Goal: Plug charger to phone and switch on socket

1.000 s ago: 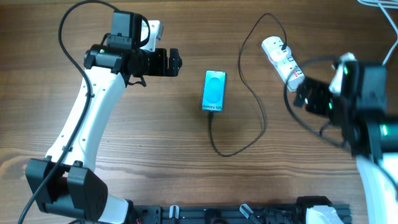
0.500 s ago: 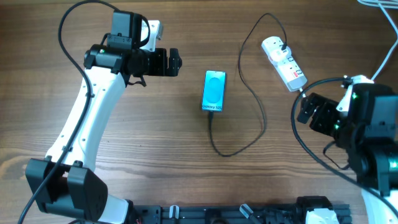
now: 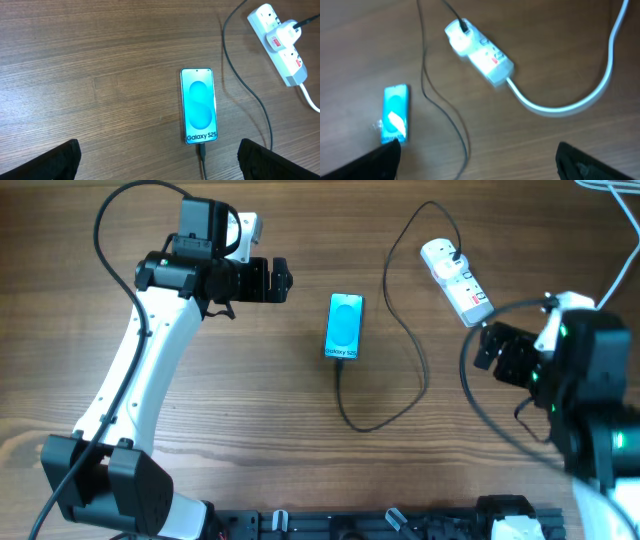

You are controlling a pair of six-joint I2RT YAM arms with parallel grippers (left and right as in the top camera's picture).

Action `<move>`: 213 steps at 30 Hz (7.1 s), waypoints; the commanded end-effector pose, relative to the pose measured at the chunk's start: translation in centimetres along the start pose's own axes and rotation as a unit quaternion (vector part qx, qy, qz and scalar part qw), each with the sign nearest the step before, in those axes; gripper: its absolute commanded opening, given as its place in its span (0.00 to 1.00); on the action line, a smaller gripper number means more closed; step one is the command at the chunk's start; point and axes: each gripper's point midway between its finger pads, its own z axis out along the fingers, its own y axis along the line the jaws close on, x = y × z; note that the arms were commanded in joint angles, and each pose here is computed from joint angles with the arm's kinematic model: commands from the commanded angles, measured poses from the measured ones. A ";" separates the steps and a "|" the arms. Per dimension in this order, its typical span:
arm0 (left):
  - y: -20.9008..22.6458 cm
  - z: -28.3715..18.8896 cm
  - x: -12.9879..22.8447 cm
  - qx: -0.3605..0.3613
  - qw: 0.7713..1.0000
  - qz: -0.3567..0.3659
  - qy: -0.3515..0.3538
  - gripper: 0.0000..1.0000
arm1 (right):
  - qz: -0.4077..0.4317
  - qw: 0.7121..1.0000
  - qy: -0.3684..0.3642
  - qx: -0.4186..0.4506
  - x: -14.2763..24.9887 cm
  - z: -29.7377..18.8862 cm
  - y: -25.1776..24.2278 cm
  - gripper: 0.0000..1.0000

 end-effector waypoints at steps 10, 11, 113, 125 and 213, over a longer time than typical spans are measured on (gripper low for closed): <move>0.0 0.3 0.1 0.001 1.000 0.003 0.004 1.00 | -0.083 0.963 -0.219 -0.136 6.5 0.8 1.0 1.00; 0.0 0.3 0.1 0.001 1.000 0.003 0.004 1.00 | -0.084 0.958 -0.236 -0.140 6.5 0.9 1.0 1.00; 8.0 -7.0 10.4 -0.113 0.978 -0.042 -0.167 1.00 | -0.143 0.921 -0.353 -0.082 7.2 4.2 -1.2 1.00; 7.5 -9.1 15.0 -0.111 0.946 -0.009 -0.305 1.00 | -0.143 0.921 -0.353 -0.082 7.1 4.1 -1.2 1.00; 9.2 -8.6 15.9 -0.146 0.870 0.049 -0.469 1.00 | -0.142 0.921 -0.353 -0.082 7.1 4.1 -1.2 1.00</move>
